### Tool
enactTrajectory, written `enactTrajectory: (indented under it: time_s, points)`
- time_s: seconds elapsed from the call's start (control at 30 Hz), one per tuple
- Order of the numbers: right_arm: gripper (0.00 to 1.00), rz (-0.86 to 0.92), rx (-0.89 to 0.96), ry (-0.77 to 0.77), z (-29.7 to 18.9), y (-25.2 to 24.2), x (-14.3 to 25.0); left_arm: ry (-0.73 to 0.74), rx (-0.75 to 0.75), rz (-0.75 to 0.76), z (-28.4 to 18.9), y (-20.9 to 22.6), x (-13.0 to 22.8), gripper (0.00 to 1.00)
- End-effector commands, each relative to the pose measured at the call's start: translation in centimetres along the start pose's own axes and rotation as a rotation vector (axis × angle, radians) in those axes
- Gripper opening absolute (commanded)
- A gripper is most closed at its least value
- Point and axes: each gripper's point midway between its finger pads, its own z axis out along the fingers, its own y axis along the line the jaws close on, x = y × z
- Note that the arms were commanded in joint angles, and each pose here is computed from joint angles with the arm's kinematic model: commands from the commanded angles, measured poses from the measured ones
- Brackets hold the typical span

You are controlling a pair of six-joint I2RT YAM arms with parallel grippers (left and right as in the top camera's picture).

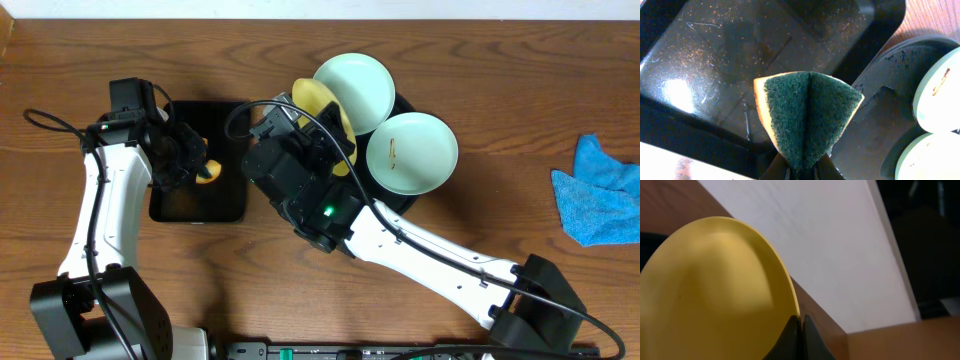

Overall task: Clean dirty plates on tray and stack at the side
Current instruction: 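Carry the yellow plate right and set it beside the blue cloth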

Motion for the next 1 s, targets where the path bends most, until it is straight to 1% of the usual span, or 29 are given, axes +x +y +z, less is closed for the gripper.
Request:
enactTrajectory:
  time_s: [0.0,0.13,0.23,0.33,0.4,0.47,0.53,0.6,0.7,0.87,0.97]
  points:
    - [0.01,0.053,-0.038,-0.034,-0.2,-1.0,-1.1,-0.012,-0.013,0.012,-0.3,0.3,0.0,0.08]
    - [0.01,0.078,-0.068,-0.03,0.6,-0.9,-0.9,-0.005,-0.017,0.009,-0.3,0.4,0.1,0.08]
    - [0.01,0.133,-0.194,-0.029,1.7,0.3,-0.4,-0.005,-0.017,0.009,-0.3,0.4,0.1,0.08]
    - [0.01,0.249,-0.397,0.001,2.1,1.4,0.5,-0.006,-0.017,0.009,-0.3,0.5,0.1,0.07]
    - [0.01,0.348,-0.535,0.039,2.6,1.2,1.2,-0.006,-0.017,0.009,-0.3,0.4,0.1,0.08]
    - [0.01,0.448,-0.616,0.078,3.9,-0.1,2.2,-0.006,-0.017,0.009,-0.3,0.4,0.1,0.08]
    - [0.01,0.55,-0.653,0.121,5.7,-2.0,3.8,-0.006,-0.017,0.009,-0.3,0.4,0.1,0.08]
    - [0.01,0.644,-0.68,0.164,7.7,-4.1,5.8,-0.006,-0.017,0.009,-0.3,0.4,0.1,0.08]
    - [0.01,0.802,-0.676,0.254,11.2,-7.6,10.4,-0.006,-0.017,0.009,-0.3,0.4,0.1,0.08]
    - [0.01,1.014,-0.616,0.35,15.7,-13.8,19.2,-0.012,-0.013,0.012,-0.3,0.3,0.0,0.08]
    - [0.01,1.103,-0.537,0.423,17.5,-16.6,25.0,-0.022,-0.007,0.014,-0.3,0.2,-0.3,0.08]
